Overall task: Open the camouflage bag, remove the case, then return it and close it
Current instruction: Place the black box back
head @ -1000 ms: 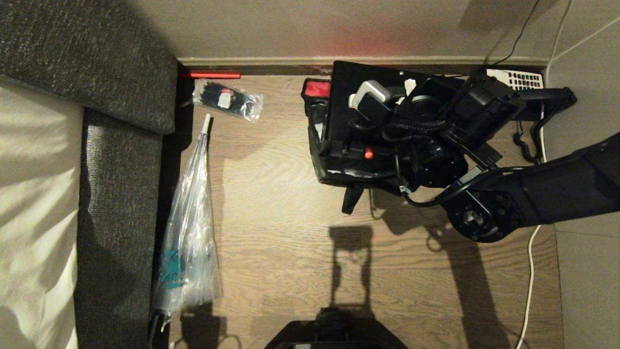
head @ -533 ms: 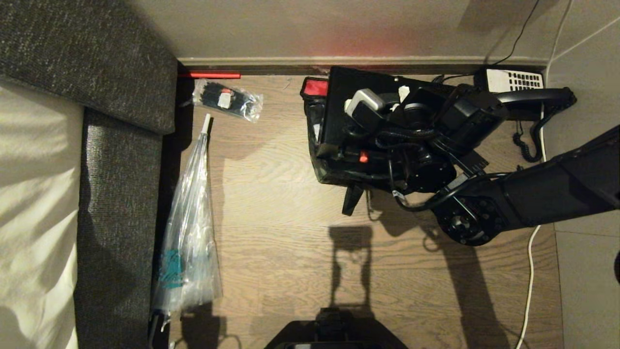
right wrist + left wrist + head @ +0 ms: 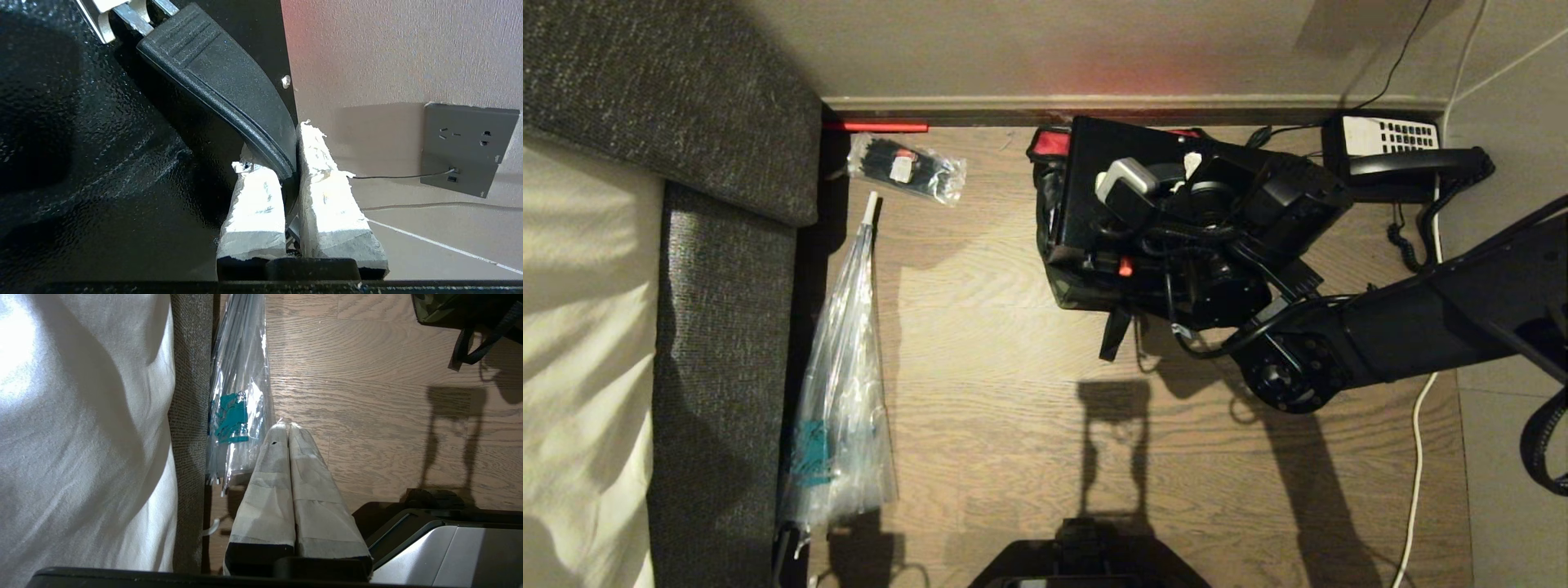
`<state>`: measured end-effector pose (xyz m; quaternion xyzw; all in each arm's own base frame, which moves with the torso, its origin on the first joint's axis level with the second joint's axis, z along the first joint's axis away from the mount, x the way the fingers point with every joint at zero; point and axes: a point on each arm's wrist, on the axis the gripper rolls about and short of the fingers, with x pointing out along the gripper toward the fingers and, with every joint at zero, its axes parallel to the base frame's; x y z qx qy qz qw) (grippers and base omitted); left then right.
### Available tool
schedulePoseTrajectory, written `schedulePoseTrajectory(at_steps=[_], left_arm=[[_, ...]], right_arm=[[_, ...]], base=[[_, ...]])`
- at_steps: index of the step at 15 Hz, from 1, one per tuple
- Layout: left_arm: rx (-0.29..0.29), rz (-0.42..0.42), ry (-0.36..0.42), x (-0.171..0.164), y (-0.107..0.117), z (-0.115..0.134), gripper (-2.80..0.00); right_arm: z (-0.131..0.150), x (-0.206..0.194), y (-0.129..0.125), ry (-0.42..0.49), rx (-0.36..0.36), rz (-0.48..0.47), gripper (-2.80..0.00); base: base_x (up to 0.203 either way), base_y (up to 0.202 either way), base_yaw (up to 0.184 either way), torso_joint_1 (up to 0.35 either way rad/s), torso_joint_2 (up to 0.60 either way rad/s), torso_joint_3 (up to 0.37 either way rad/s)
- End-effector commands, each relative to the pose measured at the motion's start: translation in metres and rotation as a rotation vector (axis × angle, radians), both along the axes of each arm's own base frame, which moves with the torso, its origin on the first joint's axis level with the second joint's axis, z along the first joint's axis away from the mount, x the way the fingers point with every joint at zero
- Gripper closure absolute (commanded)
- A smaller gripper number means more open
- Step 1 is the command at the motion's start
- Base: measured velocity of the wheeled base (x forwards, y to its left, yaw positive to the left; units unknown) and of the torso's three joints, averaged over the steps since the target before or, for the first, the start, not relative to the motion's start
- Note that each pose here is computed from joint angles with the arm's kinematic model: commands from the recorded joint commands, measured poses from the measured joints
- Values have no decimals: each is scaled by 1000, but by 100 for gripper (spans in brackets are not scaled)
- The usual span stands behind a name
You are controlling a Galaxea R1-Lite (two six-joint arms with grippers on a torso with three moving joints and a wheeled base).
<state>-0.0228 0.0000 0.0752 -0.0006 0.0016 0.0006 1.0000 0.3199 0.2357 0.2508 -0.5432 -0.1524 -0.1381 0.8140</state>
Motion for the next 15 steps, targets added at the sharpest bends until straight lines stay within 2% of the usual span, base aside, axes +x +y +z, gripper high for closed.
schedulePoseTrajectory(at_steps=[1, 6, 8, 11, 15], left_arm=[[0, 0, 0, 0, 0, 0, 0], [0, 0, 0, 0, 0, 0, 0], [0, 0, 1, 0, 0, 0, 0], [0, 0, 0, 0, 0, 0, 0], [0, 0, 0, 0, 0, 0, 0]], right_arm=[[2, -1, 4, -7, 2, 4, 0], [19, -11, -4, -36, -21, -11, 0], [26, -16, -8, -49, -52, -27, 0], [32, -20, -10, -85, -113, 9, 0], [31, -21, -9, -87, -139, 16, 0]], base=[[0, 0, 0, 0, 0, 0], [0, 0, 0, 0, 0, 0], [0, 0, 0, 0, 0, 0], [0, 0, 0, 0, 0, 0], [0, 0, 0, 0, 0, 0]])
